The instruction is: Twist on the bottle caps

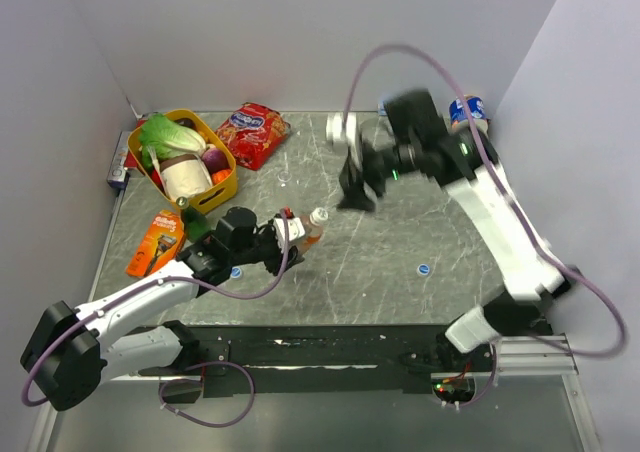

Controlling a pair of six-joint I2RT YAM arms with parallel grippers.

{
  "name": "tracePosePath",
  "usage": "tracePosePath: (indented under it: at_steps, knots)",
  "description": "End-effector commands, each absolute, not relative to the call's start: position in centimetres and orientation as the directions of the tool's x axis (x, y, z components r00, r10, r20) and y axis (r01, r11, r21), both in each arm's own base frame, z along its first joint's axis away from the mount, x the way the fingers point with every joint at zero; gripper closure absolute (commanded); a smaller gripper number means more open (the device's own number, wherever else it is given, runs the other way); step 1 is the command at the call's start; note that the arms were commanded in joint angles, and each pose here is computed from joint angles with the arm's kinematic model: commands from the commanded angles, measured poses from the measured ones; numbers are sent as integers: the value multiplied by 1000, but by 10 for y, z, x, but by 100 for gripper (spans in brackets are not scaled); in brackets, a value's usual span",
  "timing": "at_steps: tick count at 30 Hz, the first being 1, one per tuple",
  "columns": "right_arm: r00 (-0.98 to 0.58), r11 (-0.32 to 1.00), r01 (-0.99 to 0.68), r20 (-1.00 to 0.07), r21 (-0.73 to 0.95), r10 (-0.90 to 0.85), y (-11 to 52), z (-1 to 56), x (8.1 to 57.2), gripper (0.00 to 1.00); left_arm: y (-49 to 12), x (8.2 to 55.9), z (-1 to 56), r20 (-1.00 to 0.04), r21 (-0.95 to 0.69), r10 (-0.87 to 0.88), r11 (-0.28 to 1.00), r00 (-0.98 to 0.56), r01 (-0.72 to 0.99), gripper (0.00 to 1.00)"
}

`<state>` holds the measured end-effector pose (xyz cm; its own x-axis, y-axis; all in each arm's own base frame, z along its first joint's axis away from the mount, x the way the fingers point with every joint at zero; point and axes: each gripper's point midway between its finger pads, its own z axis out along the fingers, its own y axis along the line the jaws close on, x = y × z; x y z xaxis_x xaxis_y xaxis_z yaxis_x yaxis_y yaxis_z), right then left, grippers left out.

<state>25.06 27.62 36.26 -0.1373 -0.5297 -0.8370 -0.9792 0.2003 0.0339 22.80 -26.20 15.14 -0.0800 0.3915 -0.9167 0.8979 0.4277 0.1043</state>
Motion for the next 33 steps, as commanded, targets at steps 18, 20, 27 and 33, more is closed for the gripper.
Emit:
tracePosePath:
  at_steps: [18, 20, 27, 33]
  knots:
    - [805, -444, -587, -435, -677, -403, 271, 317, 160, 35, -267, 205, 175, -764, 365, 546, -71, 342, 928, 99]
    - [815, -462, -577, -431, -674, -388, 270, 315, 155, 36, -269, 206, 178, -771, 366, 539, -61, 339, 929, 99]
    - [845, -523, -533, -393, -665, -362, 262, 304, 145, 40, -275, 208, 186, -796, 344, 518, -37, 312, 938, 99]
    - [835, -511, -549, -408, -661, -369, 268, 308, 148, 50, -275, 210, 189, -794, 356, 515, -39, 324, 934, 99]
